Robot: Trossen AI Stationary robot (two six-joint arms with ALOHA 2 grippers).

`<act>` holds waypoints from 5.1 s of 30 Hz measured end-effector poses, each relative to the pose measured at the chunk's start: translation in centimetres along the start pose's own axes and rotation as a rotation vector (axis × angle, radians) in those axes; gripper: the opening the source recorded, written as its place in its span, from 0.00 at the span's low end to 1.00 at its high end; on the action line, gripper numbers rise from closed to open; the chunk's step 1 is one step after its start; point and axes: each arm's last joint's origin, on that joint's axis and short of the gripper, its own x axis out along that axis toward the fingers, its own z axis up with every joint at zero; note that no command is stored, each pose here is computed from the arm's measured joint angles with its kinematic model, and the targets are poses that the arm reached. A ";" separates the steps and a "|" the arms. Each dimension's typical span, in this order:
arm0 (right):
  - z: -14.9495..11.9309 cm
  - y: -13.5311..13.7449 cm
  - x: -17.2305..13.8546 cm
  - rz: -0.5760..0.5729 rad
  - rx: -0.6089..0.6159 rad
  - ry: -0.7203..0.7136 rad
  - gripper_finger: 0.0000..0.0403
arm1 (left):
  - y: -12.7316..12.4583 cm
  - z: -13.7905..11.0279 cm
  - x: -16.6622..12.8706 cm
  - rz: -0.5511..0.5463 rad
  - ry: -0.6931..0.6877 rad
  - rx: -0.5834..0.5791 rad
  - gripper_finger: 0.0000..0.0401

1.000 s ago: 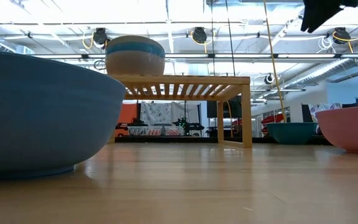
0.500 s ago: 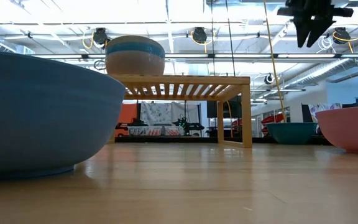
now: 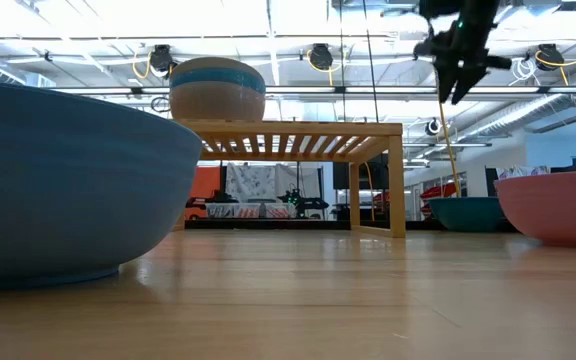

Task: Place and stack bowls onto a shelf
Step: Stack the top blue bowl on top of the gray bowl on the shelf

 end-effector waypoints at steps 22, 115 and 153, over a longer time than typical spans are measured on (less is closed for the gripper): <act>3.4 -0.7 10.6 0.134 -0.204 0.306 0.30 | 0.0 0.0 0.0 0.000 0.000 -0.063 0.24; -0.9 1.8 -2.4 0.142 -0.390 -0.165 0.01 | 0.0 0.0 0.0 0.000 0.001 -0.055 0.24; 4.1 26.0 -5.1 0.612 -0.977 -0.608 0.01 | 0.0 0.0 0.0 -0.008 0.002 -0.057 0.24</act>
